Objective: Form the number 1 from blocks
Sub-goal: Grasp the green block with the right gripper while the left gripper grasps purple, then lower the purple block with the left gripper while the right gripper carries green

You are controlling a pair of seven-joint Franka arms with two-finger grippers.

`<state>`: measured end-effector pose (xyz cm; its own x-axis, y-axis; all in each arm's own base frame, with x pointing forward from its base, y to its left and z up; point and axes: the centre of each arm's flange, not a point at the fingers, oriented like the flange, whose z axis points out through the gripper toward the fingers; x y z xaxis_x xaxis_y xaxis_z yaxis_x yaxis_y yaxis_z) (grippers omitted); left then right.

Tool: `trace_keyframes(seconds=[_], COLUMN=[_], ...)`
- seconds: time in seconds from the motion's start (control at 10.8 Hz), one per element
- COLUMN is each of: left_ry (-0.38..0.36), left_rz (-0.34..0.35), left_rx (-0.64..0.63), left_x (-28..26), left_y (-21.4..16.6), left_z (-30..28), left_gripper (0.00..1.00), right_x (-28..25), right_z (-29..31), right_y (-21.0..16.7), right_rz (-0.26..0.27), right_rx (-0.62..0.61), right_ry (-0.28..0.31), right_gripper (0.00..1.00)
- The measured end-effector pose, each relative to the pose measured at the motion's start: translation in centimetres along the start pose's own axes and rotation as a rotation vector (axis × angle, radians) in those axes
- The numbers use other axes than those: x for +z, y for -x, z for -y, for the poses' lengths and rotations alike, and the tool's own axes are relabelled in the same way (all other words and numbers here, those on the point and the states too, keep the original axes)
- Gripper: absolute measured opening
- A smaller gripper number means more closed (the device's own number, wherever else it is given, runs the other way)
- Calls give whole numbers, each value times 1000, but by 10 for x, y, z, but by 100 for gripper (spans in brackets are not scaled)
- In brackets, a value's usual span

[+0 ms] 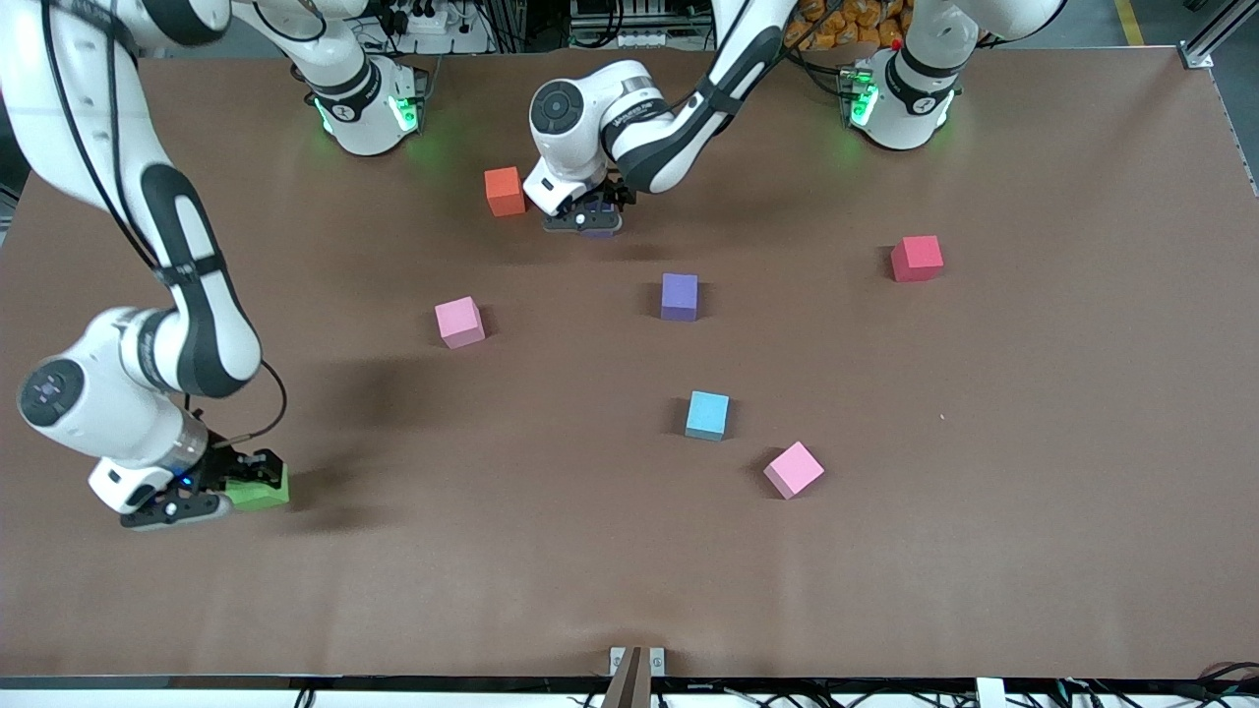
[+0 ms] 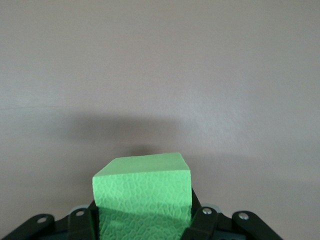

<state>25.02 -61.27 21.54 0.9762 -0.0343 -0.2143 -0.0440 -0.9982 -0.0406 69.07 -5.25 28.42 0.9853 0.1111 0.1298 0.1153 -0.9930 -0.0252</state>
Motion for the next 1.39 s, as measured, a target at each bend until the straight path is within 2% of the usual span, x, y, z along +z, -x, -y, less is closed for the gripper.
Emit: trace_keyframes(seconds=[0.28,0.46,0.56,0.74,1.02,1.39], left_ry=[-21,-26,-25,-18,15,54], left_rz=[7,9,7,2,-28,-86], left_rx=[3,0,-2,-5,-28,-37], left_x=[16,21,20,16,-3,-25], left_y=[0,-3,-4,-7,-26,-76], left_z=[1,2,2,0,-2,1], left_gripper=[100,92,78,58,58,55], right_x=[-25,-31,-35,-49,-78,-85], right_z=[7,12,20,49,89,130], right_y=[23,31,34,44,64,90], right_rz=[74,84,88,113,158,202], right_rx=[51,61,77,143,227,317], right_ry=[-48,-62,-65,-68,-69,-122], right_gripper=[61,61,61,61,61,61])
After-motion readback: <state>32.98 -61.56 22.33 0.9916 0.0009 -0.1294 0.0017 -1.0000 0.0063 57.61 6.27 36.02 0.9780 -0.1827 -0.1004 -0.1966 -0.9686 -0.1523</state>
